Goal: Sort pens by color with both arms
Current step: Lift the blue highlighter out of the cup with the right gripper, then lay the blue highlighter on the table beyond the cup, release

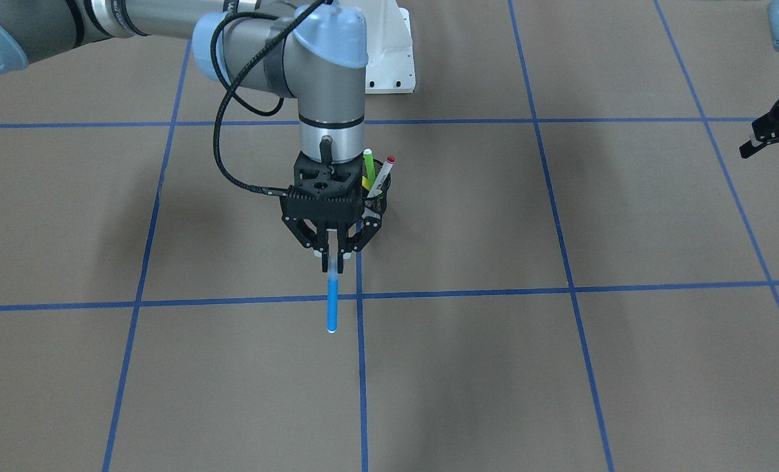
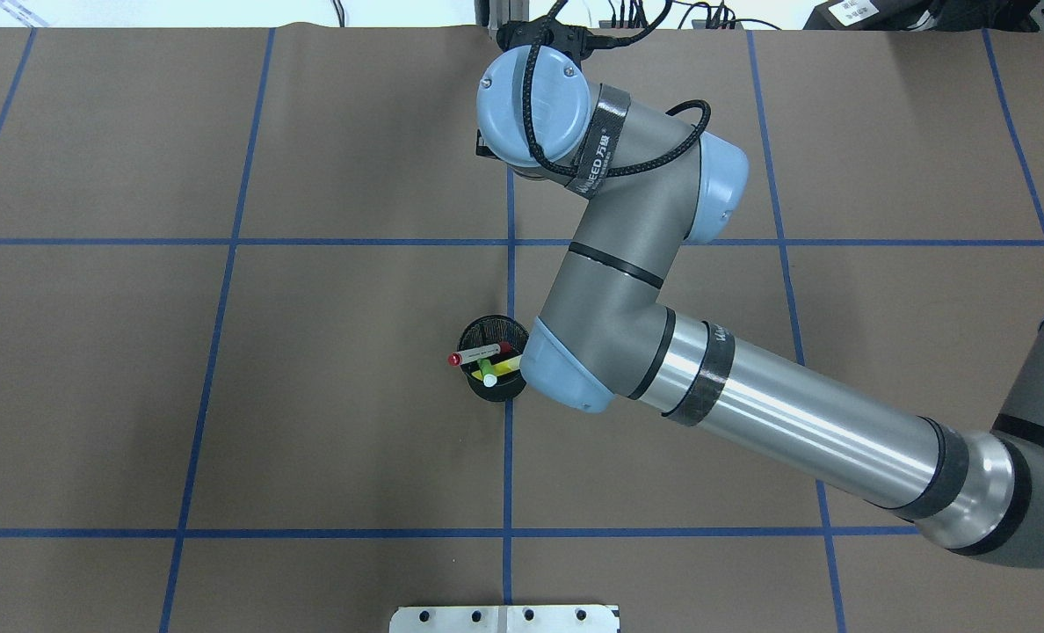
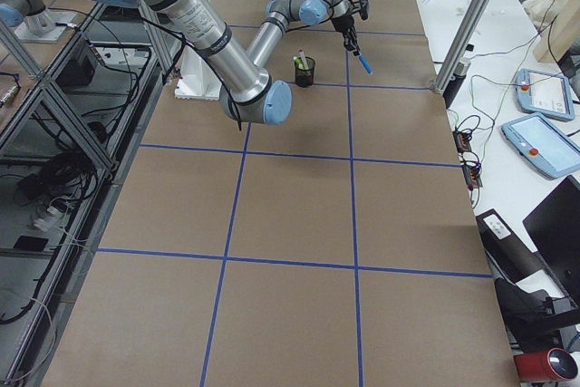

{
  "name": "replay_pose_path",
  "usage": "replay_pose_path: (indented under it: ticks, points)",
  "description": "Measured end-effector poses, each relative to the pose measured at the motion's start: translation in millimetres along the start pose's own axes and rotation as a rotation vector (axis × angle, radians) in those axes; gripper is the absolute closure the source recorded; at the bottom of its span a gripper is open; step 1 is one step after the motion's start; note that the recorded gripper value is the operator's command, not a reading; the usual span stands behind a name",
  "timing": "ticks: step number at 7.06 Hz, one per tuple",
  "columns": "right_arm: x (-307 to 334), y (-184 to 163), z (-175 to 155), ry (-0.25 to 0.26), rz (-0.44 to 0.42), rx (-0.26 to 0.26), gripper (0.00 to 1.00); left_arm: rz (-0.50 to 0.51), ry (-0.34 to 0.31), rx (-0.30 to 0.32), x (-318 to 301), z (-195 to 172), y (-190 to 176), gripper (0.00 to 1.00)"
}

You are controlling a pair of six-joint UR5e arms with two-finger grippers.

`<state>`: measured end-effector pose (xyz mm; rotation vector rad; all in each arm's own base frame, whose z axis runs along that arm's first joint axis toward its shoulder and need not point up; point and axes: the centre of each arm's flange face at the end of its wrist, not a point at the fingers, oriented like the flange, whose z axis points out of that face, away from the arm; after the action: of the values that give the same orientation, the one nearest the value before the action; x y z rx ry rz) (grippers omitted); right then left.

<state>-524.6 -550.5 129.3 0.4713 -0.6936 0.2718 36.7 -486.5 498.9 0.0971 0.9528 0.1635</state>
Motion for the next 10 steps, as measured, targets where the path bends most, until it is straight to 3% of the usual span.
replay_pose_path:
  ticks: [2,6,8,9,10]
  points:
    - [9.1,2.7,39.5,0.024,-0.081,0.008,0.97,-0.001,0.0,-0.001,-0.3,0.2,0.4,0.01]
    - [17.7,28.1,57.6,0.038,-0.167,-0.02,0.94,0.0,0.0,-0.002,0.0,0.9,-0.2,0.01]
    - [19.5,42.3,58.5,0.038,-0.185,-0.038,0.79,0.0,0.0,-0.002,-0.2,1.1,-0.2,0.01]
    - [17.7,48.8,55.7,0.039,-0.192,-0.047,0.5,-0.001,0.0,-0.003,-0.5,1.3,-0.2,0.01]
    - [15.6,53.2,50.2,0.042,-0.198,-0.055,0.01,-0.002,0.0,-0.003,-0.6,1.4,-0.2,0.01]
